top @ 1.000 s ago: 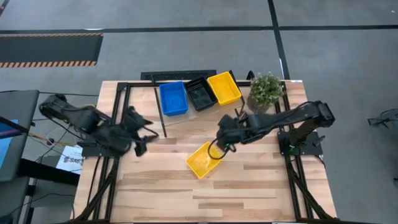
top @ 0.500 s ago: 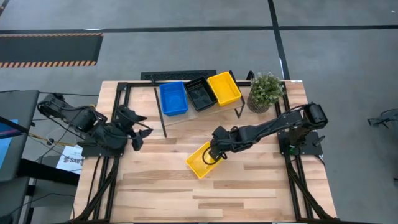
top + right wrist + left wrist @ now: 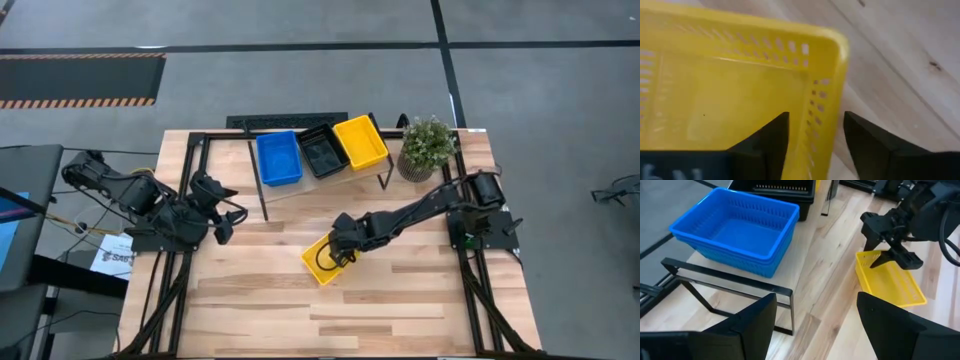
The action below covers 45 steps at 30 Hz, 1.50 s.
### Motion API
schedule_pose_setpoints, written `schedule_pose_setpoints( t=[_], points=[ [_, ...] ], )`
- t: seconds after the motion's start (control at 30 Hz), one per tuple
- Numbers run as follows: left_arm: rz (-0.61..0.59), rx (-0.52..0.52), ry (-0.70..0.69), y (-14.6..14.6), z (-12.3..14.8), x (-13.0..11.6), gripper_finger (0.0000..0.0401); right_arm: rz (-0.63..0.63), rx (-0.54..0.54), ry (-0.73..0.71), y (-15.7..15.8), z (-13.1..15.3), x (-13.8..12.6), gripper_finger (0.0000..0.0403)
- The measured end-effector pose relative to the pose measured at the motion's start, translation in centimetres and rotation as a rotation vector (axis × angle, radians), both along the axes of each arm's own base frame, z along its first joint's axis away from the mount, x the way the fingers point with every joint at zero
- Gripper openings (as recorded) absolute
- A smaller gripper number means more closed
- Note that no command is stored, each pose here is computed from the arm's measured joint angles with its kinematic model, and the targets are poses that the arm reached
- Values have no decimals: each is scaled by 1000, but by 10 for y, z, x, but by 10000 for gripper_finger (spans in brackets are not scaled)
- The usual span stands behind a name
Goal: Stack baskets on shelf by color
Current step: Stack the yellow bin on the yellow bins on the shelf
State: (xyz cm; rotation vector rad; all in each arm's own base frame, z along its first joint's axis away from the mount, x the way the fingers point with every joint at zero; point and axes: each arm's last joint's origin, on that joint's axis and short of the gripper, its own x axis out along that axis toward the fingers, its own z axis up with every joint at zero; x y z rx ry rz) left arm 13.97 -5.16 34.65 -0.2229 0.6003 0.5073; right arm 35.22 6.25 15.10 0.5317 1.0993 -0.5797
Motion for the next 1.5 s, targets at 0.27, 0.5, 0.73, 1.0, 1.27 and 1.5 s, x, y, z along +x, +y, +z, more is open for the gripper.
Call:
schedule_pose_setpoints(
  t=[0.27,0.5,0.73,1.0,1.27,1.5],
  points=[
    [1,8,1,0,0,0,265,5,1,6,-3,13,-6,65],
    [-1,13,9,0,0,0,265,102,26,-90,-12,61,-20,9],
    [-10,27,16,0,0,-1,265,154,-129,-375,-56,187,-66,6],
    [-6,36,14,1,0,0,265,238,-638,-491,-116,288,-121,6],
    [-6,34,13,1,0,0,265,549,-945,-260,-164,306,-125,13],
    [-5,36,13,1,0,0,265,715,-959,-47,-202,292,-108,6]
  ],
)
